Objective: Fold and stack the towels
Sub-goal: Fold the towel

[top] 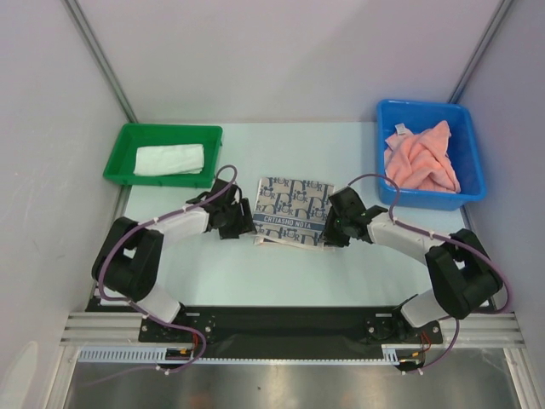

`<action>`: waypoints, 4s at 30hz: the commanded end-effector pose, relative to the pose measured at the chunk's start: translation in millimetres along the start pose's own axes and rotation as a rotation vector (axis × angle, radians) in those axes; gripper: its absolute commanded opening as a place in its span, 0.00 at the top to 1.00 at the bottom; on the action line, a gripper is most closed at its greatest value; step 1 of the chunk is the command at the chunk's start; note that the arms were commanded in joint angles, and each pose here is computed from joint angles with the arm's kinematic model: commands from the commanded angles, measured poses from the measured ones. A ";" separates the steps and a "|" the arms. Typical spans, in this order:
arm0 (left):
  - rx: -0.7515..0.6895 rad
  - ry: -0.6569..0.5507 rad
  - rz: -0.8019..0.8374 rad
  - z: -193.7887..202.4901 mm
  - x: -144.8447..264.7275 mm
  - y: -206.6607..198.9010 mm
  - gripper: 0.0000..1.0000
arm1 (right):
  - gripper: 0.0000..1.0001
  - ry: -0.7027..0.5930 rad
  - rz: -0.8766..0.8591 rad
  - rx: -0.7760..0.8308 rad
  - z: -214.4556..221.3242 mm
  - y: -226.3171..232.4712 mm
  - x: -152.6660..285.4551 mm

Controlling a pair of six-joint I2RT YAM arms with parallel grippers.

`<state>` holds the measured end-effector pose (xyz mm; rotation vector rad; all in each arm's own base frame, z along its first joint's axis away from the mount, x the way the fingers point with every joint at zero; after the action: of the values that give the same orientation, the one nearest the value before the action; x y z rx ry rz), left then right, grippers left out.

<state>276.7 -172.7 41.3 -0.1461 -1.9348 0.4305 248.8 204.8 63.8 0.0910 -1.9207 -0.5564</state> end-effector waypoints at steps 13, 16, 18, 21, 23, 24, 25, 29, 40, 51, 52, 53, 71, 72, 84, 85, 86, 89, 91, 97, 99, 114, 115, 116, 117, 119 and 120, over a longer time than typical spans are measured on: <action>-0.028 -0.017 0.033 -16.6 -6.8 -10.2 0.44 | 0.70 -0.053 0.105 0.043 -1.0 -12.4 -18.7; -0.028 -0.011 0.040 -16.1 -6.9 -11.5 0.52 | 0.70 -0.045 0.106 0.044 1.8 -13.2 -21.0; -0.027 -0.013 0.042 -17.1 -6.2 -12.4 0.58 | 0.72 -0.048 0.110 0.048 2.0 -14.4 -21.8; -0.027 -0.010 0.045 -17.9 -5.0 -14.0 0.78 | 0.79 -0.054 0.116 0.058 0.3 -14.9 -21.7; -0.029 -0.007 0.056 -18.8 -3.7 -16.7 0.90 | 0.90 -0.068 0.109 0.064 -3.9 -11.9 -19.7; -0.031 -0.007 0.061 -21.0 -2.2 -18.6 0.97 | 0.93 -0.070 0.107 0.078 -4.5 -11.2 -19.4; -0.033 -0.006 0.062 -21.9 -1.3 -19.6 1.00 | 0.96 -0.080 0.104 0.082 -7.6 -9.1 -18.0; -0.042 -0.010 0.078 -28.4 6.5 -27.0 1.00 | 1.00 -0.093 0.093 0.103 -16.0 -0.4 -12.7; -0.045 -0.049 0.166 -53.2 42.9 -59.5 0.99 | 1.00 -0.193 0.099 0.154 -65.5 3.9 30.1; -0.044 0.052 0.199 5.2 18.2 -59.3 1.00 | 1.00 -0.113 0.106 0.160 -36.5 -41.7 24.7; -0.045 0.064 0.170 10.5 10.7 -53.0 1.00 | 1.00 -0.116 0.097 0.157 -35.2 -42.7 21.2; -0.050 0.077 0.156 16.6 6.3 -50.0 1.00 | 1.00 -0.094 0.109 0.153 -26.4 -50.9 15.9; -0.092 0.037 0.036 12.9 11.7 -32.9 1.00 | 1.00 -0.112 0.039 0.150 -22.6 -41.9 14.0; -0.098 0.018 0.029 7.1 16.0 -34.7 1.00 | 1.00 -0.099 0.019 0.150 -21.0 -37.4 16.0; -0.116 0.015 -0.022 7.7 -0.8 -22.7 1.00 | 1.00 -0.069 -0.025 0.136 1.1 -37.9 1.2; -0.122 0.020 -0.013 8.4 -0.9 -24.4 1.00 | 1.00 -0.072 -0.031 0.130 0.4 -36.5 1.8; -0.125 0.011 -0.002 6.6 1.6 -26.7 1.00 | 1.00 -0.086 -0.045 0.130 -1.7 -33.1 5.5; -0.129 -0.020 0.003 -5.8 11.5 -34.7 1.00 | 1.00 -0.117 -0.068 0.127 -10.7 -24.2 14.0; -0.145 -0.038 0.003 -14.9 18.5 -40.3 1.00 | 1.00 -0.133 -0.094 0.128 -16.7 -14.7 19.7; -0.170 -0.118 0.027 -34.3 16.7 -46.6 1.00 | 1.00 -0.141 -0.146 0.084 -5.8 -12.6 11.1; -0.180 -0.076 0.005 -23.9 1.5 -37.4 1.00 | 1.00 -0.136 -0.140 0.062 0.4 -18.4 2.5; -0.166 -0.003 -0.126 1.8 -15.2 -1.3 0.97 | 1.00 -0.148 0.008 0.090 12.1 -51.4 -4.5; -0.167 0.000 -0.120 0.7 -13.1 -3.5 0.86 | 1.00 -0.144 0.009 0.095 12.0 -50.7 -3.7; -0.170 0.006 -0.112 -2.4 -8.0 -8.8 0.75 | 0.98 -0.135 0.017 0.112 12.6 -51.6 -1.6; -0.185 0.006 -0.107 -6.2 -4.0 -12.3 0.58 | 0.89 -0.133 0.015 0.120 11.5 -49.7 1.1; -0.201 -0.038 -0.118 -28.6 8.1 -24.7 0.50 | 0.80 -0.135 0.012 0.144 4.2 -41.4 10.7; -0.216 -0.031 -0.139 -33.0 14.4 -23.7 0.45 | 0.71 -0.140 0.004 0.158 0.1 -36.1 16.4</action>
<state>288.5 -188.6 45.7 -0.1688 -1.9672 0.1890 227.5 171.5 39.6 0.1453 -2.0509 -0.4837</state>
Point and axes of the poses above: each gripper's point midway between its finger pads, its own x axis back along the fingers, its own y axis along the line the jaws close on, z = x × y, the point moved 2 cm from there along x, back along the fingers, and after that the axes turned 1 degree about x, right-handed, at the moved point
